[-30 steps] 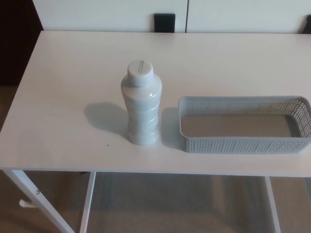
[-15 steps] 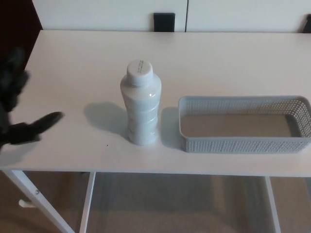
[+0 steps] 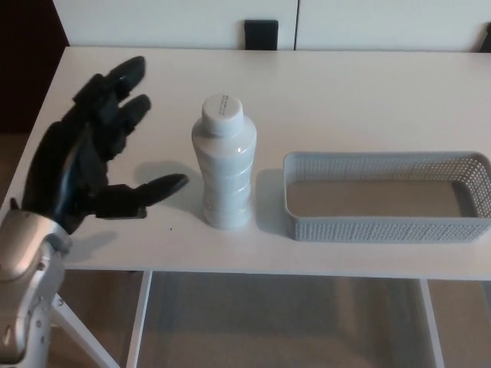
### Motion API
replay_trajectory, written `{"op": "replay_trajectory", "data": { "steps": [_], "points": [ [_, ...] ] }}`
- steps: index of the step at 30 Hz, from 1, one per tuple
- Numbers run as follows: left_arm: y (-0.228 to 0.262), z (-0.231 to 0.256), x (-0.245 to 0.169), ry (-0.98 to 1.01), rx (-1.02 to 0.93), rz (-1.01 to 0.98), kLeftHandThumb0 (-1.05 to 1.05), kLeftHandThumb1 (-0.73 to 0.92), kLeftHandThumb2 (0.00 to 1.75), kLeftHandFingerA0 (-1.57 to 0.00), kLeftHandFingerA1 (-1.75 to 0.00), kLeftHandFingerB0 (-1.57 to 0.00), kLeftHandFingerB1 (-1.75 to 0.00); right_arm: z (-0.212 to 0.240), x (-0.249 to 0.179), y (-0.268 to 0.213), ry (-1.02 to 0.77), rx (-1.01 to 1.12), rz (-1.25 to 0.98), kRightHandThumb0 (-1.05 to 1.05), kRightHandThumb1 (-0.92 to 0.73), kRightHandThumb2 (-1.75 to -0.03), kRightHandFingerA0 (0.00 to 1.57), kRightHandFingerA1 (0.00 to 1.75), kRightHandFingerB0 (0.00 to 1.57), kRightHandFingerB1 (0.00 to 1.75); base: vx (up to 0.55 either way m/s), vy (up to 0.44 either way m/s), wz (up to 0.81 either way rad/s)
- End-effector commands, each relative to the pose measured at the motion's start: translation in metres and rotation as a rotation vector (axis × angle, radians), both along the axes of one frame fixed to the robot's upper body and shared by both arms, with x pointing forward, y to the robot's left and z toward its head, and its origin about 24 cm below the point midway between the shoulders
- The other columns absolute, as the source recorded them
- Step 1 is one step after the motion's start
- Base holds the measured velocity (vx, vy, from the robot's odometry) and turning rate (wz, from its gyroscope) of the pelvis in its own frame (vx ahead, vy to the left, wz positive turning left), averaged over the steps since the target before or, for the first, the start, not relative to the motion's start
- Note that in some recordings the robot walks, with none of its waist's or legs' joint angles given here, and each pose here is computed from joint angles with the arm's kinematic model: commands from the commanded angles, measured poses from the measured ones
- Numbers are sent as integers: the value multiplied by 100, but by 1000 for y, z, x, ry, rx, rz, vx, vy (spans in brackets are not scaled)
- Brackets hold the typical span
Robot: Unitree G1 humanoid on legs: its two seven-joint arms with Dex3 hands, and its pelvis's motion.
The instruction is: The robot walk up to a desk on which a bottle is kept on the left hand side and a container is kept on the right hand side. The robot uses its left hand to pick up the bottle and places it in the container.
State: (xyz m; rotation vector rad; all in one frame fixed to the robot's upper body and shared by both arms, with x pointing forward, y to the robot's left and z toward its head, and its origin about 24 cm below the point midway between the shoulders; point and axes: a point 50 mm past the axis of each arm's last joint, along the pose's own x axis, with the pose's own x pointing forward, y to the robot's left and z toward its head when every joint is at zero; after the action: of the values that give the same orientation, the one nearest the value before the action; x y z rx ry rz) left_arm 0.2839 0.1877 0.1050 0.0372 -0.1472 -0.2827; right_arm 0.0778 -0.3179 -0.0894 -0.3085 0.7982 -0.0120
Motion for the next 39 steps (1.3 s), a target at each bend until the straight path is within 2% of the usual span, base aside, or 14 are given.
{"op": "replay_trajectory", "data": {
  "steps": [1,4,5,7,8,9,10,12,13,14,15,20,30,39],
  "points": [
    [-19,0,4,96,7,-45,-48,34,64,-9,-41,-6,-29,3,5,0,-1,17,-13,-39,-68,-70,24,45,18,39,0,0,0],
    [-28,-2,3,99,6,-71,-39,30,70,-8,-46,0,-31,7,8,2,-3,9,-6,-38,-69,-69,22,44,19,39,0,0,0],
    [-31,-2,3,97,8,-76,-42,37,52,-14,-36,-10,-25,7,8,1,0,4,-4,-39,-69,-69,23,43,20,38,0,0,0],
    [-35,-4,3,100,8,-84,-47,33,55,-12,-39,-9,-28,6,10,1,1,-1,-4,-40,-68,-70,24,44,20,39,0,0,0],
    [-36,-5,4,102,10,-87,-36,28,72,-11,-49,0,-38,5,11,1,-2,2,-7,-40,-68,-70,24,44,20,39,0,0,0],
    [-36,-5,4,102,10,-87,-36,28,72,-11,-49,0,-38,5,11,1,-2,2,-7,-40,-68,-70,24,44,20,39,0,0,0],
    [-37,-7,5,105,22,-87,-42,33,66,-10,-44,-5,-27,6,12,1,-2,4,-6,-39,-68,-70,25,44,19,38,0,0,0],
    [-38,-8,6,107,27,-86,-42,33,66,-10,-44,-5,-27,6,13,1,-3,5,-5,-39,-68,-70,25,44,19,38,0,0,0],
    [-39,-11,9,121,44,-85,-38,40,52,-11,-34,-6,-26,5,12,0,1,6,-6,-41,-68,-70,26,44,20,39,0,0,0],
    [-39,-13,11,130,56,-85,-38,40,52,-11,-34,-6,-26,4,12,0,5,6,-7,-41,-68,-70,26,44,20,39,0,0,0],
    [-40,-14,14,143,60,-85,-41,32,62,-6,-40,-9,-20,3,12,0,7,2,-5,-42,-67,-71,27,45,21,39,0,0,0],
    [-49,-17,31,214,39,-97,-42,31,67,-2,-34,-4,-20,6,16,2,-14,3,-3,-39,-69,-70,26,44,21,39,0,0,0],
    [-60,-19,41,225,40,-103,-44,34,64,-6,-39,-5,-15,10,22,4,-17,-19,24,-42,-69,-71,25,44,20,39,0,0,0],
    [-62,-34,47,269,106,-92,-40,35,66,-6,-35,-1,-24,11,32,4,-37,-9,17,-39,-69,-71,27,44,23,39,0,0,0]
  ]
}}
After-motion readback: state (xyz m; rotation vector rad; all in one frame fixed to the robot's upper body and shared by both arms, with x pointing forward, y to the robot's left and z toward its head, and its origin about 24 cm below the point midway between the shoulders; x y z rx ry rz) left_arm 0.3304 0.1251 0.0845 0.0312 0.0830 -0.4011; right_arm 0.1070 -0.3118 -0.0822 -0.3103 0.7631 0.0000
